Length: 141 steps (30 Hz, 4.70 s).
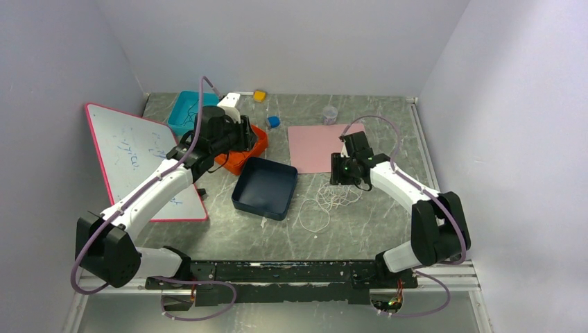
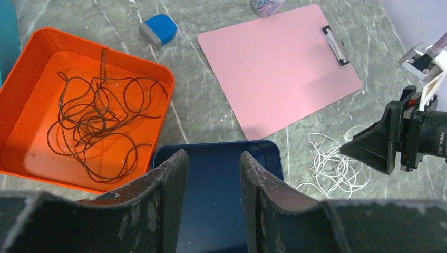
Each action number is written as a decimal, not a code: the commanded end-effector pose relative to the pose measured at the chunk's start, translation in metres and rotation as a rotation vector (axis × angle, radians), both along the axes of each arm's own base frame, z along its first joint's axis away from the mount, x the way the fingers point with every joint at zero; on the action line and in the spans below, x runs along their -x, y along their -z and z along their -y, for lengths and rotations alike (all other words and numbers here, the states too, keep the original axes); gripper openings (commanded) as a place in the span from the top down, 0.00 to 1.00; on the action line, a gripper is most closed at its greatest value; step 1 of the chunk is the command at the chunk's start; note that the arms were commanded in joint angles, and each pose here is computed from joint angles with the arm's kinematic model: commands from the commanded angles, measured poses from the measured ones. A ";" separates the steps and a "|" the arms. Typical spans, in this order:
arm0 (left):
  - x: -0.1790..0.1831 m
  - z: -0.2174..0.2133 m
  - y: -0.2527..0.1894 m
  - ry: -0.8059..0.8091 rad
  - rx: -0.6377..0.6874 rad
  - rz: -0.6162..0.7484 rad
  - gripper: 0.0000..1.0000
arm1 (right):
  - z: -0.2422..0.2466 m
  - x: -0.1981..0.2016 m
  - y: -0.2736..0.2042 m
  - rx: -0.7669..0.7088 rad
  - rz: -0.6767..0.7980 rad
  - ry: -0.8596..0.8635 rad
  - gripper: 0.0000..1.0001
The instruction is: Untangle the cables
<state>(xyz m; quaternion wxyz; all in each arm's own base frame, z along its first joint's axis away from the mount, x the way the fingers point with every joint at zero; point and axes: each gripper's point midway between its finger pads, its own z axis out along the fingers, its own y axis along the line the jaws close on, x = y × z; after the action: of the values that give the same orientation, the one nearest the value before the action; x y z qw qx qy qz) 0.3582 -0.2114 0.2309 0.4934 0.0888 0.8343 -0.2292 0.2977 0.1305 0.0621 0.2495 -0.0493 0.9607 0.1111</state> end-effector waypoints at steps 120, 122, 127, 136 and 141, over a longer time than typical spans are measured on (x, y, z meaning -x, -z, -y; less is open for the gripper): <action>0.062 0.230 -0.030 0.637 0.439 0.067 0.36 | -0.016 0.000 -0.238 -0.386 0.683 -0.191 1.00; 0.061 0.233 -0.029 0.638 0.436 0.063 0.35 | -0.017 0.001 -0.240 -0.395 0.686 -0.194 1.00; 0.053 0.240 -0.021 0.608 0.427 0.037 0.36 | -0.022 0.005 -0.249 -0.426 0.701 -0.222 1.00; 0.042 0.252 0.001 0.584 0.428 -0.007 0.38 | -0.030 0.014 -0.264 -0.487 0.727 -0.256 1.00; 0.049 0.263 0.019 0.609 0.396 -0.038 0.39 | -0.032 0.017 -0.287 -0.520 0.776 -0.265 1.00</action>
<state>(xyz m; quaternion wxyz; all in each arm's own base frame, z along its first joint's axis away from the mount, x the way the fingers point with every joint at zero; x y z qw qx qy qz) 0.3127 -0.4581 0.1993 0.3829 0.2186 0.7354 -0.5145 0.2860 0.1591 0.3046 0.5350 -0.1334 0.7657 0.3311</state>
